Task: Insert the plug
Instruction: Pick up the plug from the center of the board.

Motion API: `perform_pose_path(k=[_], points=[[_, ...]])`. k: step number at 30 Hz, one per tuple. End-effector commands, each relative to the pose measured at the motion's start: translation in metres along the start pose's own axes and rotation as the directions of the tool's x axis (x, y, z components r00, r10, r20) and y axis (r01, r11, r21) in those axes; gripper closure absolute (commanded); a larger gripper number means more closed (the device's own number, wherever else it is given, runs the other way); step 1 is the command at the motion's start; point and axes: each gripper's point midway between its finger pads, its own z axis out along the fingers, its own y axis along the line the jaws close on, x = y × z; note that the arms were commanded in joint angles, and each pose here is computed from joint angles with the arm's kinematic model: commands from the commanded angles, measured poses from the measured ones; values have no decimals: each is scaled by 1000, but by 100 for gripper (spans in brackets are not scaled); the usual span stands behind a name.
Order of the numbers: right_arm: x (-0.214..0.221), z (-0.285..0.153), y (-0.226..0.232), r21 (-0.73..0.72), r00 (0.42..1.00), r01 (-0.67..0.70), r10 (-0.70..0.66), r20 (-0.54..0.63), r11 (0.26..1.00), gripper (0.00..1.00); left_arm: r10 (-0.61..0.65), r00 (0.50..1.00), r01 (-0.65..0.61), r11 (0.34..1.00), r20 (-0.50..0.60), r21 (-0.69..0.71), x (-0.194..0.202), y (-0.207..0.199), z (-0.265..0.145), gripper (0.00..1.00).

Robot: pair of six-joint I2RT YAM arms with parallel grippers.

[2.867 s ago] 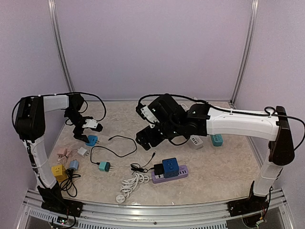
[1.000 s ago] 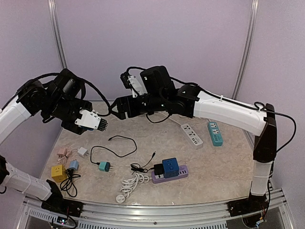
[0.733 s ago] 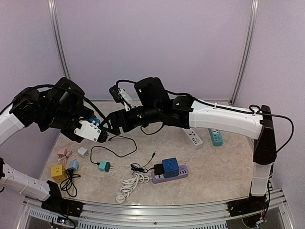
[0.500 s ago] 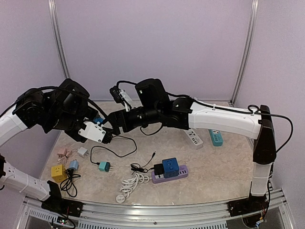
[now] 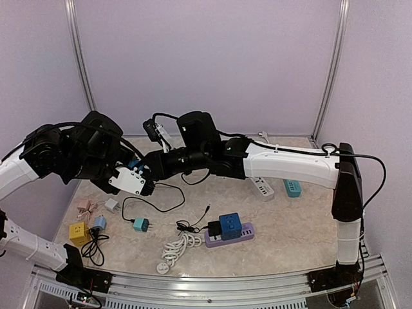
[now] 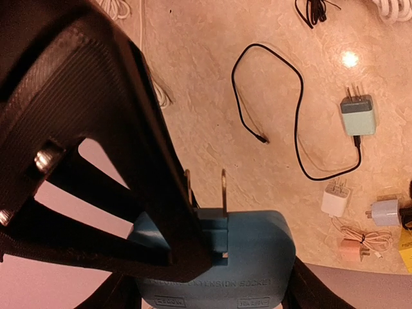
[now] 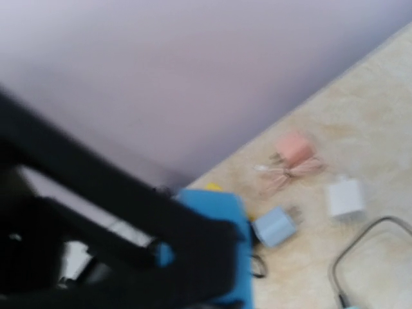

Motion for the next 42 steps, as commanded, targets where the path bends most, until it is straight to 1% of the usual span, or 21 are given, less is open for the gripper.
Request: perform_pose_path(k=[1, 2, 5, 6, 7, 8, 9, 10, 11, 12, 14, 16, 21, 22, 24, 26, 29, 31, 35, 39, 42], points=[[-12, 3, 7, -50, 999, 4, -2, 40, 999, 90, -2, 1000, 3, 1000, 14, -27, 0, -1, -5, 95], [-11, 2, 5, -46, 999, 3, -1, 41, 999, 100, -4, 1000, 4, 1000, 13, -27, 0, -2, -4, 95], [-11, -3, 3, -36, 998, 17, -15, 62, 999, 100, -13, 1000, 14, 999, 25, -29, -1, -3, -6, 95], [-11, -6, 5, -39, 997, 27, -24, 67, 999, 100, -26, 999, 27, 999, 35, -34, -1, -2, -8, 89], [-11, -10, 7, -41, 997, 41, -38, 73, 998, 100, -51, 998, 53, 998, 48, -45, -3, 0, -8, 67], [-9, -14, 7, -38, 996, 58, -55, 76, 998, 100, -87, 994, 91, 994, 71, -60, -6, 4, -10, 42], [-7, -19, 7, -33, 993, 85, -82, 82, 996, 100, -146, 982, 156, 984, 122, -81, -11, 11, -15, 19], [-8, -26, 10, -31, 989, 115, -111, 97, 993, 100, -222, 958, 239, 967, 180, -84, -15, 17, -21, 8], [-8, -34, 13, -30, 983, 145, -141, 116, 989, 100, -282, 923, 309, 949, 261, -69, -22, 23, -31, 3], [-11, -43, 18, -34, 972, 186, -179, 152, 982, 100, -338, 877, 368, 929, 343, -26, -30, 26, -40, 2], [-14, -66, 28, -38, 944, 255, -240, 228, 966, 100, -426, 762, 446, 891, 488, 83, -42, 29, -64, 1], [-15, -93, 40, -37, 897, 327, -298, 326, 944, 100, -506, 644, 505, 845, 574, 178, -53, 32, -80, 1], [-12, -148, 61, 0, 764, 459, -395, 510, 888, 100, -678, 353, 585, 698, 644, 414, -85, 41, -95, 3], [-7, -157, 64, 2, 739, 483, -408, 535, 876, 100, -688, 307, 584, 682, 658, 440, -92, 46, -100, 5], [-9, -172, 73, 12, 685, 520, -426, 591, 854, 100, -685, 249, 580, 672, 685, 461, -102, 58, -108, 13], [-10, -179, 77, 25, 656, 544, -443, 611, 839, 100, -679, 217, 572, 671, 701, 472, -111, 68, -113, 23], [-11, -183, 81, 38, 633, 566, -464, 620, 823, 100, -678, 206, 536, 681, 706, 498, -123, 71, -114, 31], [-12, -184, 84, 33, 624, 580, -470, 624, 814, 100, -690, 196, 540, 669, 697, 511, -127, 74, -111, 36], [-12, -187, 90, 20, 612, 601, -476, 632, 799, 100, -718, 156, 583, 621, 678, 524, -127, 86, -106, 52], [-9, -189, 94, 6, 612, 610, -475, 632, 792, 100, -732, 139, 589, 603, 667, 539, -129, 90, -104, 57], [-9, -193, 96, 0, 604, 614, -470, 643, 789, 100, -735, 158, 594, 604, 659, 531, -130, 88, -97, 54]])
